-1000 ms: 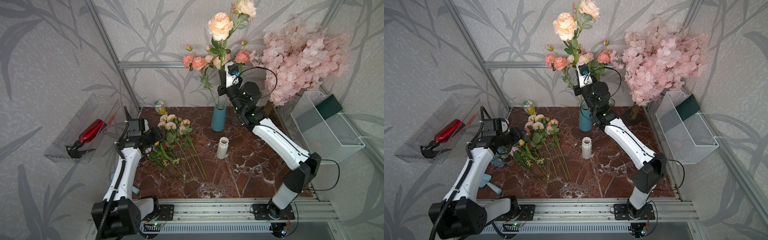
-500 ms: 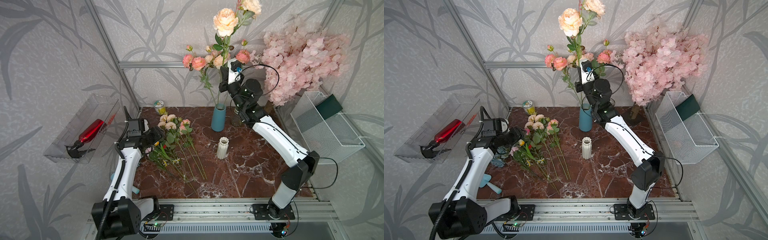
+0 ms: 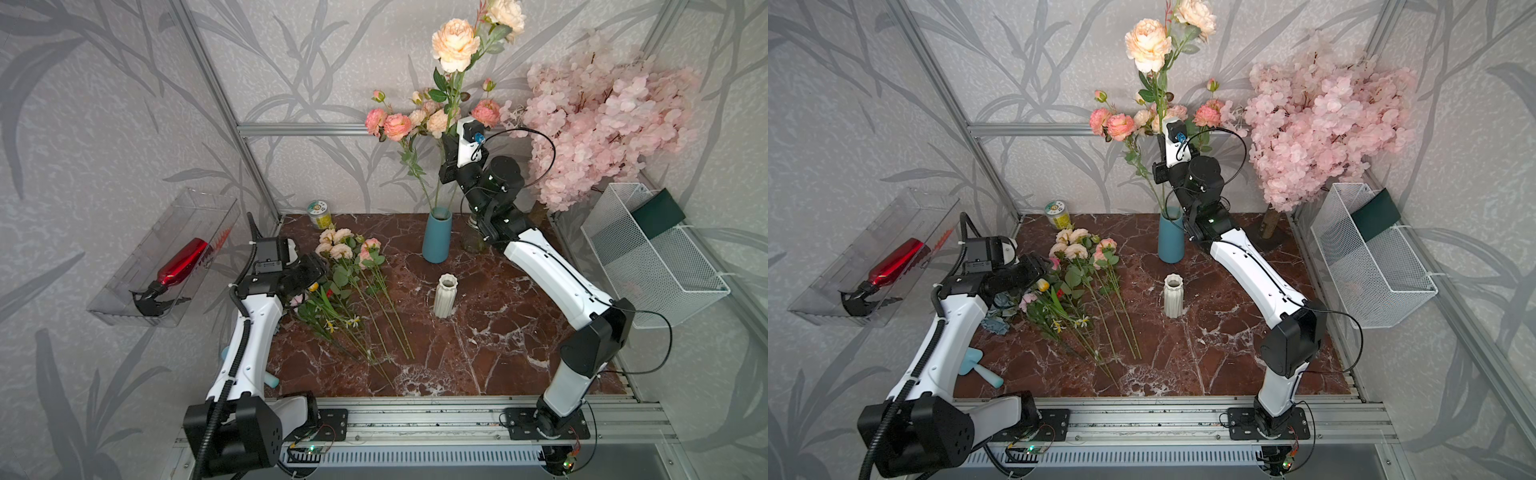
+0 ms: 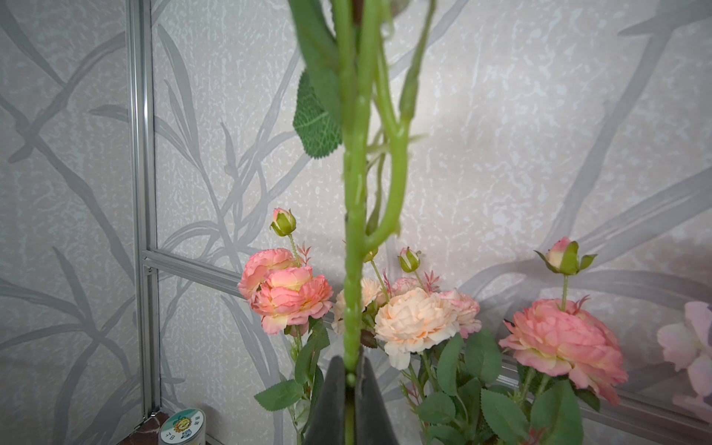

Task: Place the pink flowers into the vase
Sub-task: Place the flower in the vase.

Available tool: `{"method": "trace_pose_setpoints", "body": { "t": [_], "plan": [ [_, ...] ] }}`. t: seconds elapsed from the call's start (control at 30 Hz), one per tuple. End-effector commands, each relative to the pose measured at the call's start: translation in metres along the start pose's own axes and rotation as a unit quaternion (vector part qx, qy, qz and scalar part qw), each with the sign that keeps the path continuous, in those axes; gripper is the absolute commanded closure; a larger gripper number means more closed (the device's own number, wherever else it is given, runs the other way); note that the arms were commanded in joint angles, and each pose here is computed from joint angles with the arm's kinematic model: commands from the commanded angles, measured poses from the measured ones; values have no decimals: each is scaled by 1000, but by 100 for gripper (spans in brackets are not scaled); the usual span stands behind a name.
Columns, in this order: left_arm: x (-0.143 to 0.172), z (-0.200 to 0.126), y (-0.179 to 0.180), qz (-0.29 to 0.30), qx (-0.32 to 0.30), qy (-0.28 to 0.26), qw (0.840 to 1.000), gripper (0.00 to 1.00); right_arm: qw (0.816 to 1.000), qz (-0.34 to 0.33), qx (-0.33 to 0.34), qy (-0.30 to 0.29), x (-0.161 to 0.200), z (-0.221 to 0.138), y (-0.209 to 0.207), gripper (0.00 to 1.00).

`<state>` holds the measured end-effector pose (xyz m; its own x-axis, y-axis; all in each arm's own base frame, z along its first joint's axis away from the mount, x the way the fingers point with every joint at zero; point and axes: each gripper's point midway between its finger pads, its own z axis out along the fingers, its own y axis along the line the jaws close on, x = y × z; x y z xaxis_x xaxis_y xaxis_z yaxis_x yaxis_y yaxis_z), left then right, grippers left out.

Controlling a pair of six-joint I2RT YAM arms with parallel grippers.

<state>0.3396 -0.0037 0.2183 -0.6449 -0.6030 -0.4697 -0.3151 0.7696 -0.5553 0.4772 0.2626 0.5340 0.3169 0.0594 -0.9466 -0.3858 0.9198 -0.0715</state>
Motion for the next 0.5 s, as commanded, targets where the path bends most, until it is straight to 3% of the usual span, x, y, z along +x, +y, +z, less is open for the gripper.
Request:
{"method": "trace_pose_setpoints", "body": {
  "t": [0.0, 0.47],
  "plan": [
    [1, 2, 3, 1, 1, 3, 1000, 33, 1000, 4, 2, -18, -17, 1, -3, 100],
    [0, 1, 3, 1, 3, -1, 1000, 33, 1000, -18, 5, 6, 3, 7, -4, 100]
  ]
}}
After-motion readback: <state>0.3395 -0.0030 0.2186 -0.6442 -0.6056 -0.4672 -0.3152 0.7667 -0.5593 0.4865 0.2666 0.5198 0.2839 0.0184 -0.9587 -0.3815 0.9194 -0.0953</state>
